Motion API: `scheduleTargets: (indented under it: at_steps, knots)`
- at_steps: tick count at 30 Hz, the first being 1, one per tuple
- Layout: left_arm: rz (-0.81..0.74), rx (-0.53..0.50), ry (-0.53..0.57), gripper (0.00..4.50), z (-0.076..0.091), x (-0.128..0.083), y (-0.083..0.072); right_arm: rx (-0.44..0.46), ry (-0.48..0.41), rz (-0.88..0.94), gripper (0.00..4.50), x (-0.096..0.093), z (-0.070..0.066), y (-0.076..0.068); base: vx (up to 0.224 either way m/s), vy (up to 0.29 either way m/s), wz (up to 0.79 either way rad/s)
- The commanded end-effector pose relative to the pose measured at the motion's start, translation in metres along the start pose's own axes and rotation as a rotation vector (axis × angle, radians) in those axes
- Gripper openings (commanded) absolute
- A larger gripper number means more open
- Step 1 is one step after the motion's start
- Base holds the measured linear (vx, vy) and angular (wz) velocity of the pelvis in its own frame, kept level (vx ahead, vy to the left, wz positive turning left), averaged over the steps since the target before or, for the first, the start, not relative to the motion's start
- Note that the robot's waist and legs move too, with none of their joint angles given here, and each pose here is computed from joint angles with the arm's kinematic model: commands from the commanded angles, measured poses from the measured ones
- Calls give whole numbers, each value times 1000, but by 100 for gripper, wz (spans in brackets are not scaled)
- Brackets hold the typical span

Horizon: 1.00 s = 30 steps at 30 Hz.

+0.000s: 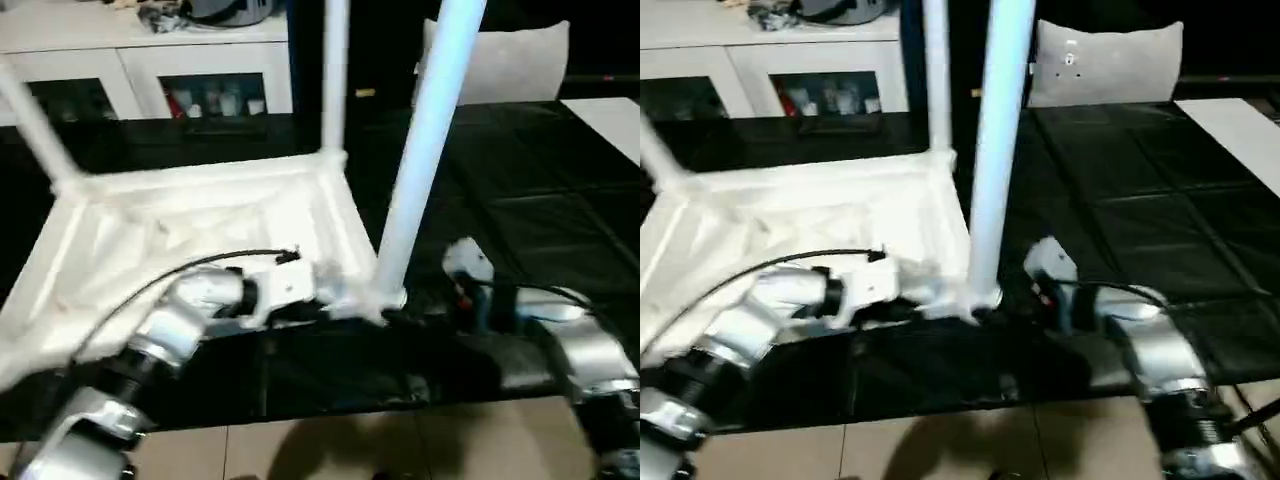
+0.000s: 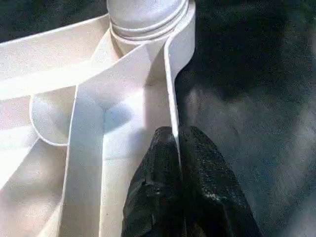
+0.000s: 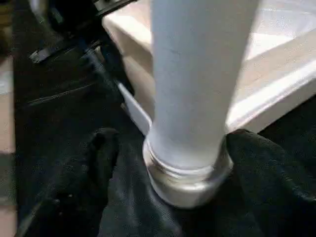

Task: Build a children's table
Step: Rotate leg to tighten

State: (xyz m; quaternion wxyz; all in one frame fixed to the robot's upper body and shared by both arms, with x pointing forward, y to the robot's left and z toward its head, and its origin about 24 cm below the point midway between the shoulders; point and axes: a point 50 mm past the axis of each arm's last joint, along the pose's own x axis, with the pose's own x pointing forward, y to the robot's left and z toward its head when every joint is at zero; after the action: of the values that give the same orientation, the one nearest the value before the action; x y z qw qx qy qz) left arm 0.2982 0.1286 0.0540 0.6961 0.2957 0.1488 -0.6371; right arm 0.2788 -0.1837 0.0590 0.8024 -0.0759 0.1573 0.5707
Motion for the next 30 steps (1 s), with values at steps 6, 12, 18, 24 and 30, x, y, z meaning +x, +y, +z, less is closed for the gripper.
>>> scheduleTargets:
  at_steps: [6, 12, 18, 24, 30]
  knots:
    - [-222, 120, 29, 0, 2, 1, -14, -34, -13, 153, 307, 2, 6, 7, 0, 0, 0]
    - [-279, 150, 24, 0, 5, 1, -16, -2, -24, 248, 263, 5, 8, 12, 0, 0, 0]
    - [-292, 145, 0, 0, 7, 1, -16, 26, -12, 314, 217, 7, 5, 17, 0, 0, 0]
    - [-282, 103, -31, 0, 5, 1, -19, 46, -16, 337, 198, 8, 1, 22, 0, 0, 0]
    - [-155, -19, -108, 0, 12, 8, -14, 91, -94, 291, 197, 15, -1, 30, 0, 0, 0]
